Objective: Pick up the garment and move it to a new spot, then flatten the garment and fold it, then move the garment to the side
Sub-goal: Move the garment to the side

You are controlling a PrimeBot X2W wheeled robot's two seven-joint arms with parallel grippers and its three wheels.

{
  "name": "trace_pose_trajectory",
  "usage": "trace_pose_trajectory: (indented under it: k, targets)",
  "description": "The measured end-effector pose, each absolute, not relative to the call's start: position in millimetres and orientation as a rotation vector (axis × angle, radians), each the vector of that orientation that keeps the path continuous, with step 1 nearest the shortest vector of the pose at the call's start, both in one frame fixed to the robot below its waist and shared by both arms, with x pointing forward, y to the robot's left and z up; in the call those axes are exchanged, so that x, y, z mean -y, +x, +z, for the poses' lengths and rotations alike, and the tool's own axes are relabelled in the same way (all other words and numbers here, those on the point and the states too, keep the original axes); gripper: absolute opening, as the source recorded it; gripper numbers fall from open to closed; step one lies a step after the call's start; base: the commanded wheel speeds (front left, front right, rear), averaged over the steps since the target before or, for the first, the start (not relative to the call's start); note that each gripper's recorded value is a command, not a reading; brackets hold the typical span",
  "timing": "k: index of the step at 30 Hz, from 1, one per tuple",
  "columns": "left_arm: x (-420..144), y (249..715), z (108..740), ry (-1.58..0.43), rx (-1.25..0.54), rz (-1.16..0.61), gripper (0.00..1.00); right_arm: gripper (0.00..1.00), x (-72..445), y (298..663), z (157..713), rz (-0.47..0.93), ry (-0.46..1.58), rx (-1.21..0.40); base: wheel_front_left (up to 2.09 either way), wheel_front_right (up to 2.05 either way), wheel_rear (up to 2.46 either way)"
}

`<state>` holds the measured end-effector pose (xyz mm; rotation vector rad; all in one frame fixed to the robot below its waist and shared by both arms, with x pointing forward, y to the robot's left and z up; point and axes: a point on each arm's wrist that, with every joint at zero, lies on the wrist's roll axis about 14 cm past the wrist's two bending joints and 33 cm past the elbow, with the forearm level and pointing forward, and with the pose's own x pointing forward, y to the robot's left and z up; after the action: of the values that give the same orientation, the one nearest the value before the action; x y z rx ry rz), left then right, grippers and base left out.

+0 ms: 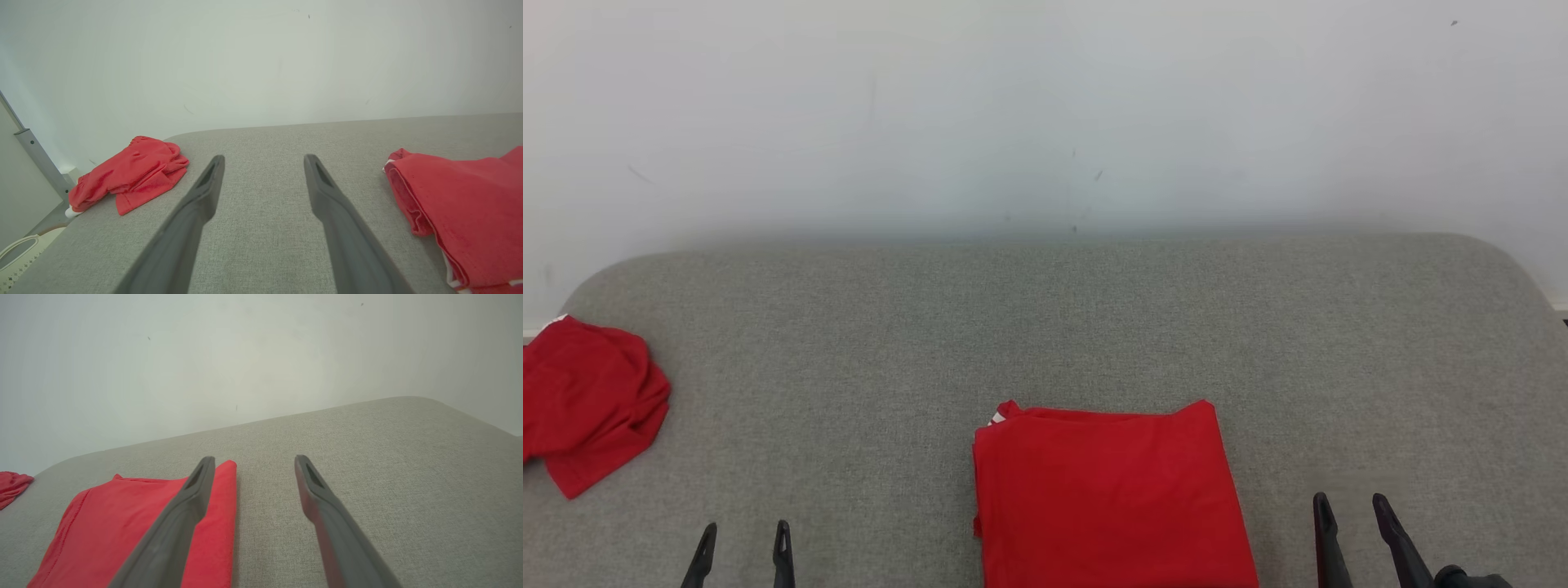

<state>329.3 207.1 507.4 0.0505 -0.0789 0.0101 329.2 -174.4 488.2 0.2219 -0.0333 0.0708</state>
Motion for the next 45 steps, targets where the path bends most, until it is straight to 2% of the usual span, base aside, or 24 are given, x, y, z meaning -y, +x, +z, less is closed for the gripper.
trace_pose_trajectory:
  k: [38, 45]
  targets:
    - [-204.7, 329.0, 499.9, 0.054, 0.054, 0.000, 1.00, 1.00, 169.0, 324.4, 478.4, 0.075, 0.201, 0.003, 0.00, 0.00, 0.00]
    - [-205.5, 329.8, 497.8, 0.045, 0.047, 0.010, 1.00, 1.00, 160.2, 337.8, 468.5, 0.121, 0.180, -0.042, 0.00, 0.00, 0.00]
